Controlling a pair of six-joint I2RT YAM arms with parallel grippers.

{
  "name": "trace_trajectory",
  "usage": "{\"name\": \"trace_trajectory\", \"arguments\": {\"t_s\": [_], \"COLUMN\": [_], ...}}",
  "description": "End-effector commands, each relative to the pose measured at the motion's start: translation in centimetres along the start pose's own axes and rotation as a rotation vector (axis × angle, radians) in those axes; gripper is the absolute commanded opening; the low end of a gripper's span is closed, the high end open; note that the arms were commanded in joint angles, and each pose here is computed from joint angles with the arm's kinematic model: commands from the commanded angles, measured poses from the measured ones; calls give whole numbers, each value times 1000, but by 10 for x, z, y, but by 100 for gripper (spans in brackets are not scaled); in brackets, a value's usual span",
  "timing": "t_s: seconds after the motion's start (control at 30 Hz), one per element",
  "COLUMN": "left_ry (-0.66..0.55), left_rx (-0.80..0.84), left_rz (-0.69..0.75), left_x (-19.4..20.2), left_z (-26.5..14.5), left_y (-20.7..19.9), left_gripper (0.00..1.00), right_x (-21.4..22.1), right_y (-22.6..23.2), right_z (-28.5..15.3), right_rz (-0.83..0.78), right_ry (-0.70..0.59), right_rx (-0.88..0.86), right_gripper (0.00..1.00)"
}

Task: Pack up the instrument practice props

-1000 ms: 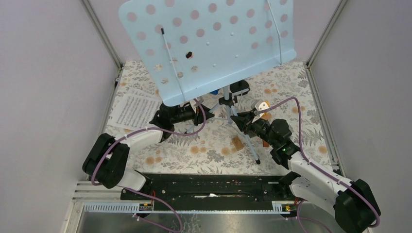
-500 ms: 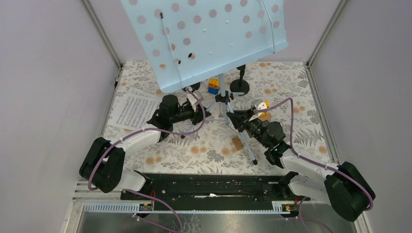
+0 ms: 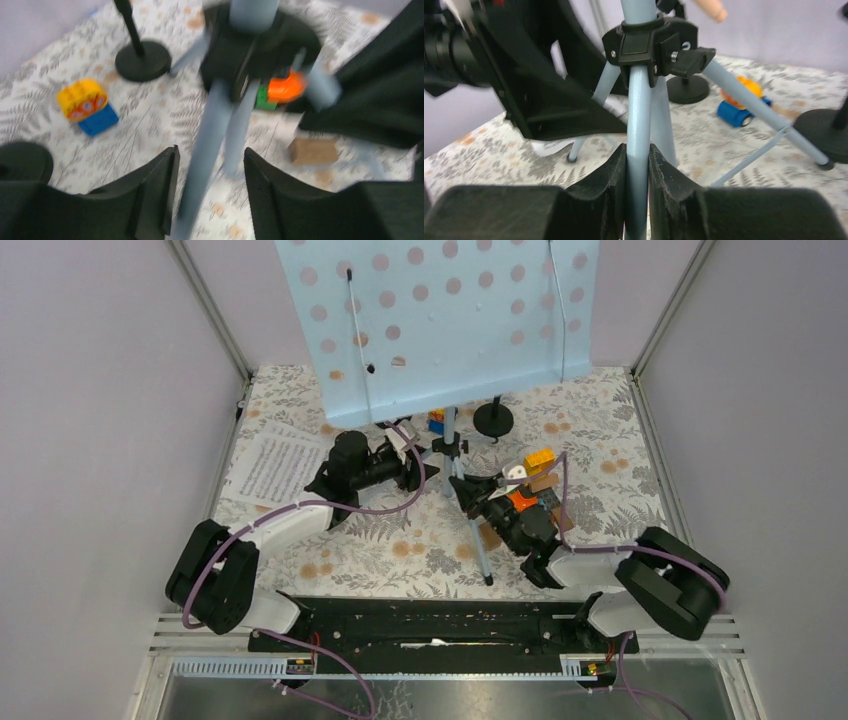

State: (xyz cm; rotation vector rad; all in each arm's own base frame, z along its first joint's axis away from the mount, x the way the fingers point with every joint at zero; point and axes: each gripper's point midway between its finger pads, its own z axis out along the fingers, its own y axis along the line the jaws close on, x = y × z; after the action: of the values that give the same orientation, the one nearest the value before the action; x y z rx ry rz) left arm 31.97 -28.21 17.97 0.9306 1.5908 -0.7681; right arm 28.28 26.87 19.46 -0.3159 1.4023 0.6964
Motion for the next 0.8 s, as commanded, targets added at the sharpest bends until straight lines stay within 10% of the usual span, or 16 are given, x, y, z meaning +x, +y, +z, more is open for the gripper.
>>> {"name": "trace_trajectory", "arguments": {"t_s": [0.0, 0.17, 0.43, 0.77], "left_ry": [-310, -362, -421, -491], "left_rx": [87, 142, 110, 84], "left_rz": [119, 162, 164, 120], "left_x": [-90, -114, -126, -126], "left_z": [-5, -19, -36, -75], "left_y": [-26, -41, -44, -62], "left_gripper": [63, 87, 94, 98], "right_x": [52, 59, 63, 44], "right_y": [59, 71, 68, 59], "right_z": [-10, 1, 2, -11], "right_rz": [17, 35, 48, -7], "right_ry": [124, 84, 38, 57], "right_rx": [-188, -137, -21, -2], "right_gripper": [3, 4, 10, 49]}}
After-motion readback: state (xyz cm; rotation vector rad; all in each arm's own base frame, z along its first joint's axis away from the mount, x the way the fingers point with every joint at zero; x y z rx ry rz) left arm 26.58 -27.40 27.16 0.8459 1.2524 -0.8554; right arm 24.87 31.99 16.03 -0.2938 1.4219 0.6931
